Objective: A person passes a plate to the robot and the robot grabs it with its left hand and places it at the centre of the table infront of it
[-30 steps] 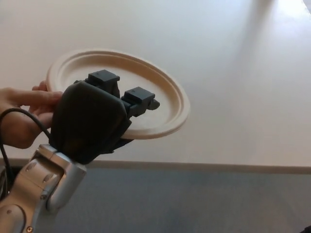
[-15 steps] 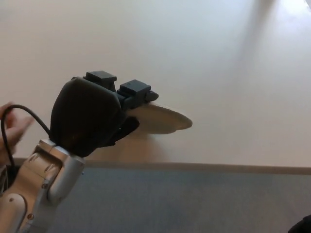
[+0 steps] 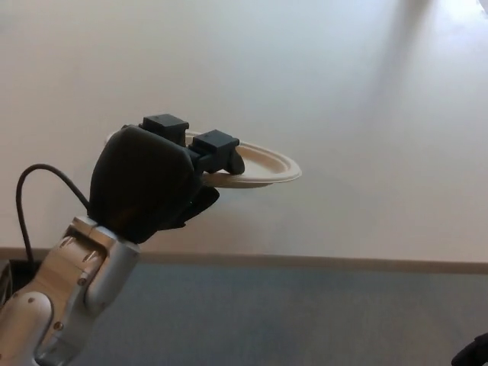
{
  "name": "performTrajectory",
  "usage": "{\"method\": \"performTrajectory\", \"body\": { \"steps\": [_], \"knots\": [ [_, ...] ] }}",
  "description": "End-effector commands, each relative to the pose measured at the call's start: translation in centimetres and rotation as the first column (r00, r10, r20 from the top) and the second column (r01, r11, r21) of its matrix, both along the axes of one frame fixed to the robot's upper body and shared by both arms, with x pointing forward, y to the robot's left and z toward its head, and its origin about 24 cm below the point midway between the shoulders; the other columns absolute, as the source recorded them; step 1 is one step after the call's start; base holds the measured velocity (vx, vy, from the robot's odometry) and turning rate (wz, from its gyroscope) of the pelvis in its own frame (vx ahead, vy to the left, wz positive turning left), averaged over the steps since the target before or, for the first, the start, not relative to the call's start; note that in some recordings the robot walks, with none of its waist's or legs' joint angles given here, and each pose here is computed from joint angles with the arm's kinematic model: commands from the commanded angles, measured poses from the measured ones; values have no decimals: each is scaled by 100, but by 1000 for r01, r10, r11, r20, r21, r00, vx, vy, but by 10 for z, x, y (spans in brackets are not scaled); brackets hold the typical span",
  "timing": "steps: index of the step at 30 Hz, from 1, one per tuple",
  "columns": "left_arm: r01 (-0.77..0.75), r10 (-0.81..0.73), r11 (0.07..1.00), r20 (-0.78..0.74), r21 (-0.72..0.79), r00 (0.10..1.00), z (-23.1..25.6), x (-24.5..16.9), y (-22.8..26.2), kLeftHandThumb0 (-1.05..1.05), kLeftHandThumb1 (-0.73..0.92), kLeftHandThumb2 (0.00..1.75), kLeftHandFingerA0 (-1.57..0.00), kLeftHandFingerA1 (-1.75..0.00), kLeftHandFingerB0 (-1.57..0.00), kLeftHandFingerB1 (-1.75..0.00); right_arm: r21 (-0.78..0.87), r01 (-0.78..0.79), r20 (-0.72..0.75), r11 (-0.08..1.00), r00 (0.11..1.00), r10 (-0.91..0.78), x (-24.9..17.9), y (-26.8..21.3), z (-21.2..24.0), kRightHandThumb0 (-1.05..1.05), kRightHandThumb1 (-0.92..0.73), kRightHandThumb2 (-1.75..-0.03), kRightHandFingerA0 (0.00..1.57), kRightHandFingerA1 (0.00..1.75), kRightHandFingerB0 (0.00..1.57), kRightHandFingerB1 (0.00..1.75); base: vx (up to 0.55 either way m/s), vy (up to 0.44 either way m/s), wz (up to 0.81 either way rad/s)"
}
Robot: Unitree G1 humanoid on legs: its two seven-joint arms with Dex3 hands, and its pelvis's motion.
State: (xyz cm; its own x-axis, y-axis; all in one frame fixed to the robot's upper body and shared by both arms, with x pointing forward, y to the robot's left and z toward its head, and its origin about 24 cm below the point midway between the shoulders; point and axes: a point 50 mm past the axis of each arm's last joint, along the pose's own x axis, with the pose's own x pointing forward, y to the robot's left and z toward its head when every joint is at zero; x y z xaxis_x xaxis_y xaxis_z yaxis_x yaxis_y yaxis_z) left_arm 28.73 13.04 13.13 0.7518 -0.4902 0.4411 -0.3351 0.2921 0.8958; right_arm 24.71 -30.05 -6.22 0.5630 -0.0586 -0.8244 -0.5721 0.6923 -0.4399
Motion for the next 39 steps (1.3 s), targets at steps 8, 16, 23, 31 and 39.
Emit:
{"method": "performTrajectory", "body": {
  "steps": [8,16,23,31,39],
  "knots": [
    [-83,84,994,-15,69,996,-19,31,11,-21,53,57,-85,-137,-86,-85,2,21,1,1000,1000,-21,2,-4,3,-61,-77,-62,67,60,44,46,0,0,0],
    [-117,126,987,-81,108,989,-33,57,9,-25,56,59,-77,-148,-78,-103,3,18,-7,1000,1000,-18,-2,-1,-1,-62,-77,-63,66,61,47,47,0,0,0],
    [-151,178,974,-155,169,972,-44,75,6,-38,54,85,-85,-122,-73,-95,0,-3,1,1000,1000,3,2,2,0,-61,-78,-63,67,61,46,47,0,0,0],
    [-179,229,957,-215,230,949,-64,83,-1,-30,60,62,-75,-148,-66,-106,20,-16,21,1000,1000,15,8,6,4,-60,-78,-63,65,61,47,48,0,0,0],
    [-222,385,915,-568,335,728,-71,93,-10,-93,56,93,0,-9,0,-2,10,-52,37,999,998,52,13,7,8,-62,-78,-63,66,63,50,50,0,0,0]
  ]
}}
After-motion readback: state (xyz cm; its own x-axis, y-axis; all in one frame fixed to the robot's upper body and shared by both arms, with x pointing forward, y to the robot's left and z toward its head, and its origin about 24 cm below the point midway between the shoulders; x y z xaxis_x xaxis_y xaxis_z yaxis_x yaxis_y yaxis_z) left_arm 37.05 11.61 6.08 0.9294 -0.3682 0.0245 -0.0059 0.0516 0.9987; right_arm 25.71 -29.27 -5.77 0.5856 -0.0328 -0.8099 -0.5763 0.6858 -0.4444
